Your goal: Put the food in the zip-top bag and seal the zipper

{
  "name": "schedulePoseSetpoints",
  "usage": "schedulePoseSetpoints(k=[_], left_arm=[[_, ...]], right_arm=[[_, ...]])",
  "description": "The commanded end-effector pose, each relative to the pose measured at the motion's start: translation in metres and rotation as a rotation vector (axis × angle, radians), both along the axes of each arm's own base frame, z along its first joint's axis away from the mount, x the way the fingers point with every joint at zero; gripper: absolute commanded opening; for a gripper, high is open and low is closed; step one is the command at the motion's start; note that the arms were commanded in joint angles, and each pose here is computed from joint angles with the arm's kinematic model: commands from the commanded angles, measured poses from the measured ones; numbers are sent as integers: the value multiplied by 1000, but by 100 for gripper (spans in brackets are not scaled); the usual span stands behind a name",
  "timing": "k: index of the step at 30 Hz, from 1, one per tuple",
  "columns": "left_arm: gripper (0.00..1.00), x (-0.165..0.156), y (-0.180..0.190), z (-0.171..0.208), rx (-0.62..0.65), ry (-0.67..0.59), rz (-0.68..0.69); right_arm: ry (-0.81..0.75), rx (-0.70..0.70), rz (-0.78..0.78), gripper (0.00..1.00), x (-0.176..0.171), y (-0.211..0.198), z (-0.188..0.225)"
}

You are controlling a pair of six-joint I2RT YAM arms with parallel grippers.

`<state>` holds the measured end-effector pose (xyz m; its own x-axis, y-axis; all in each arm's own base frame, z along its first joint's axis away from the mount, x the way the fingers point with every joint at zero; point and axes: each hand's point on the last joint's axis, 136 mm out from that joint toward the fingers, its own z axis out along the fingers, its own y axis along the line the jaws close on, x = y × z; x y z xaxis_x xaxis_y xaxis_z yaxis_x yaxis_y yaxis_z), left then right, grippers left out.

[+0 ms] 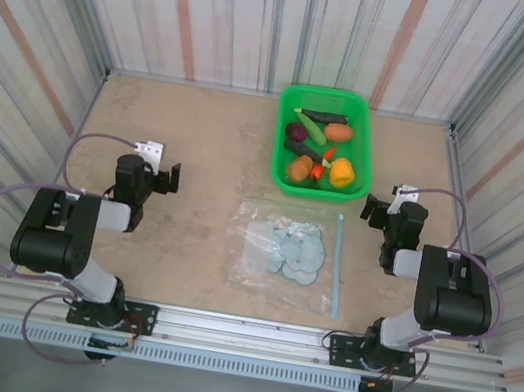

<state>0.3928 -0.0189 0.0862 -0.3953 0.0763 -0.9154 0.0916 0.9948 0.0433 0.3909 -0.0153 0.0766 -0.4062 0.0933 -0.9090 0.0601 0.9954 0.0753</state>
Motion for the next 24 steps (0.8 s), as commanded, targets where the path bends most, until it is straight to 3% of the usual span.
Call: schedulePoseSetpoints(k=[1,24], left_arm=[[99,3,2,6,7,-17,-9],[99,3,1,5,22,-15,-7]], right_arm=[[-13,2,-11,99,4,-2,5],[-10,28,17,99,5,-2,4]])
